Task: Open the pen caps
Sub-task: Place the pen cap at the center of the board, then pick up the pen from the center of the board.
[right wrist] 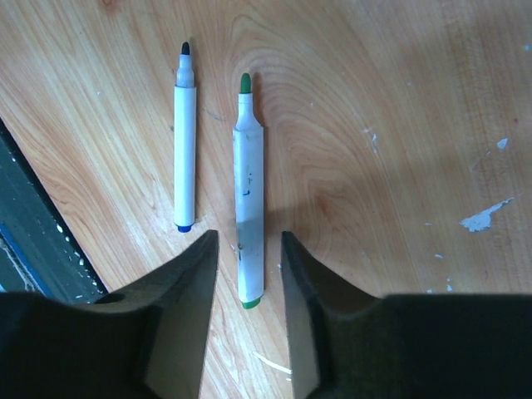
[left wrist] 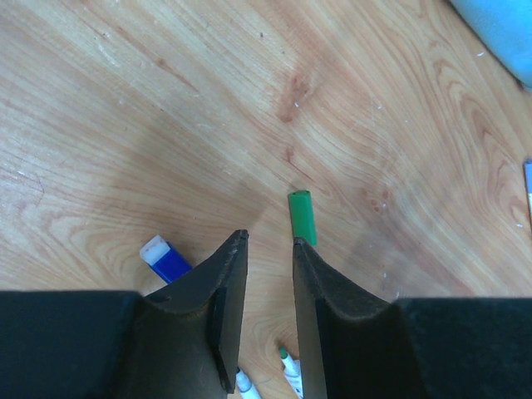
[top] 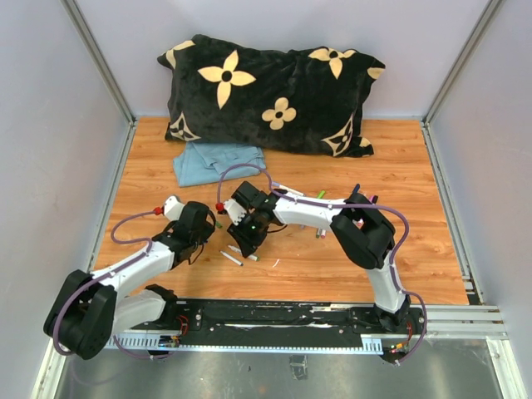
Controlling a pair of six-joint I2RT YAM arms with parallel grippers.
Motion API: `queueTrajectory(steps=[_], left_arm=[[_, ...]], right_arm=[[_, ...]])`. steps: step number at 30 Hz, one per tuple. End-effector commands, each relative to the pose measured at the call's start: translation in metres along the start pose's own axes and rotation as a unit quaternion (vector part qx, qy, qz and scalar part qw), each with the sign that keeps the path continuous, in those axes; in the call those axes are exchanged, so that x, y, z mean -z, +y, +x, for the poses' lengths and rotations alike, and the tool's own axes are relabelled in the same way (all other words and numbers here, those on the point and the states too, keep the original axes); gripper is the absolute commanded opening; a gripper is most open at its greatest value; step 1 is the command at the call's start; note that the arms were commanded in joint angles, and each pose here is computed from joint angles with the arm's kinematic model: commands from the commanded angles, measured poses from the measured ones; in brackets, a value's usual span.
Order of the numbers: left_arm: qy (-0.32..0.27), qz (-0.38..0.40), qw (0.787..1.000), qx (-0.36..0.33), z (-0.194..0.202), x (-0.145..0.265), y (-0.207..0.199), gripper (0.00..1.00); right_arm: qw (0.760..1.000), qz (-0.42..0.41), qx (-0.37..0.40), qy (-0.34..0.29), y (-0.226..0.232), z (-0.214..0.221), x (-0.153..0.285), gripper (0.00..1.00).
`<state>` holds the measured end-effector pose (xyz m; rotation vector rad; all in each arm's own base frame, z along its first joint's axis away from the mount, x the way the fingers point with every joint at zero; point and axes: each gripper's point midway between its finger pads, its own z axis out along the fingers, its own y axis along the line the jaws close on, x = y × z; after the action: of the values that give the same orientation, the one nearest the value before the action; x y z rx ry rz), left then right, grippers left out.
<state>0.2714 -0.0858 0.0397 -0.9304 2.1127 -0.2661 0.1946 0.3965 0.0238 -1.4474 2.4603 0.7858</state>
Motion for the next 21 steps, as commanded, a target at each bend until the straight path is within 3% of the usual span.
queueTrajectory(steps=[1,3,7,12,21], left_arm=[[-0.019,0.014,1.000,0.002,-0.016,0.010,-0.009,0.33],[-0.024,0.034,0.999,0.005,-0.024,0.019,-0.018,0.35],[-0.028,0.090,0.996,0.005,-0.033,0.039,-0.033,0.37],[-0.019,0.180,0.984,-0.010,-0.031,0.064,-0.051,0.41],[-0.036,0.384,0.921,-0.049,-0.028,0.118,-0.092,0.75]], right_arm=[[0.999,0.023,0.026,0.011,-0.002,0.001,0.010,0.42],[0.998,0.029,0.047,-0.007,0.000,-0.009,0.025,0.43],[0.993,0.040,0.107,-0.032,0.007,-0.022,0.063,0.55],[0.980,0.015,0.192,-0.055,0.011,-0.014,0.112,0.59],[0.965,0.004,0.177,-0.191,-0.027,0.001,0.219,0.59]])
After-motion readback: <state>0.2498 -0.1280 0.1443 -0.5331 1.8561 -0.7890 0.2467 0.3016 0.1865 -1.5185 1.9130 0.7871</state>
